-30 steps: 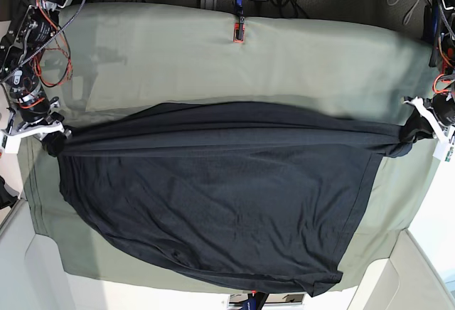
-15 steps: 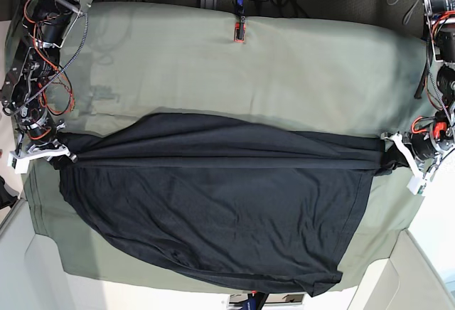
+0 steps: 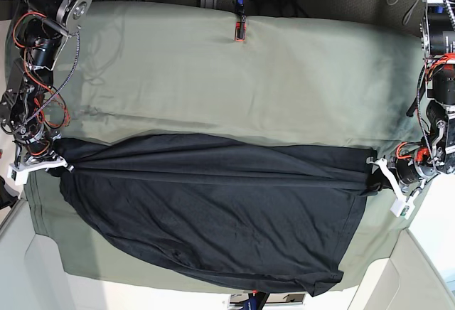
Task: Fold the T-shirt properly
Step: 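Lift the shirt with both grippers and drag it toward the robot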
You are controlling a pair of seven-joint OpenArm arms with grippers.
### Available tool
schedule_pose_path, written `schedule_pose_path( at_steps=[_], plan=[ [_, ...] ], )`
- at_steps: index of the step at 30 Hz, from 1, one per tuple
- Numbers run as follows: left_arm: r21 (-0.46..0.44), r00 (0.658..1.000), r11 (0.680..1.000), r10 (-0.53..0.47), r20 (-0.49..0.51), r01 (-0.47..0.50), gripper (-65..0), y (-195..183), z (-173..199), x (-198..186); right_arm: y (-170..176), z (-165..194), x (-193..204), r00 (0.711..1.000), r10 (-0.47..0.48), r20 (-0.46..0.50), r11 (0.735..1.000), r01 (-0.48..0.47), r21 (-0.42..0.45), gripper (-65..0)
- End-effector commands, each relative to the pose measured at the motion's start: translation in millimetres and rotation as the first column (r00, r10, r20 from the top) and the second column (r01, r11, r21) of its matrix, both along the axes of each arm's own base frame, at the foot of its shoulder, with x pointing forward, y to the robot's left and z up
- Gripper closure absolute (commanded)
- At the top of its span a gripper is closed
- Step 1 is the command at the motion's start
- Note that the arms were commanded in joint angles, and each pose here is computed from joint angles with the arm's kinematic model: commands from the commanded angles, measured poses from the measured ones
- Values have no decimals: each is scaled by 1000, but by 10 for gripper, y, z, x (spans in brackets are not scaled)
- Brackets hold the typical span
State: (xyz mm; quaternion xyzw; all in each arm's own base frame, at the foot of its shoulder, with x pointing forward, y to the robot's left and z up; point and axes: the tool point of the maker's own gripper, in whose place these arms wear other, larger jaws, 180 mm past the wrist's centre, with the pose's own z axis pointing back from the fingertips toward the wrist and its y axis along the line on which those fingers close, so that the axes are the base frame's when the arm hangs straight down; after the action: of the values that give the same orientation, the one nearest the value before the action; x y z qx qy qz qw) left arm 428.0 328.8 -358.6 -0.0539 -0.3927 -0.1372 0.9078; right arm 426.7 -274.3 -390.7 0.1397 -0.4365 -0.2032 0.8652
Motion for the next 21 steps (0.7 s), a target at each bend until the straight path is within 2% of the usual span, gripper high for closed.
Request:
schedule_pose_path(
  at_steps=[1,3,5,8,10,12,13,16,18,21],
  plan=[
    [0,998,1000,22,66,-22,0,120,258,151,-109,213,142,998,-16,64,1000,18,-25,0],
    [-16,998,999,33,48,-32,-8,92,204,163,-59,163,134,999,0,54,1000,1,-20,0],
    [-34,999,999,35,36,-34,-101,36,137,159,10,138,135,998,28,53,999,-27,-21,0],
    [-50,999,998,32,31,-30,-283,-37,96,166,64,153,160,997,46,62,999,-45,-24,0],
    [-73,998,996,59,35,-56,-357,-26,117,184,85,190,186,995,50,85,999,-49,-19,-154],
    [-82,995,991,102,4,-102,-361,40,121,177,98,219,199,994,41,102,999,-43,9,-296],
    [-75,992,989,123,-33,-125,-361,76,104,155,104,223,199,994,42,102,999,-44,15,-327],
    [-86,986,987,125,-112,-135,-361,93,142,110,123,254,180,992,53,112,998,-55,20,-330],
    [-153,994,984,75,-81,-87,-361,47,305,120,130,312,150,989,57,138,998,-61,25,-330],
    [-219,995,971,94,-33,-99,-361,172,560,108,104,413,41,984,62,168,998,-64,4,-329]
  ],
)
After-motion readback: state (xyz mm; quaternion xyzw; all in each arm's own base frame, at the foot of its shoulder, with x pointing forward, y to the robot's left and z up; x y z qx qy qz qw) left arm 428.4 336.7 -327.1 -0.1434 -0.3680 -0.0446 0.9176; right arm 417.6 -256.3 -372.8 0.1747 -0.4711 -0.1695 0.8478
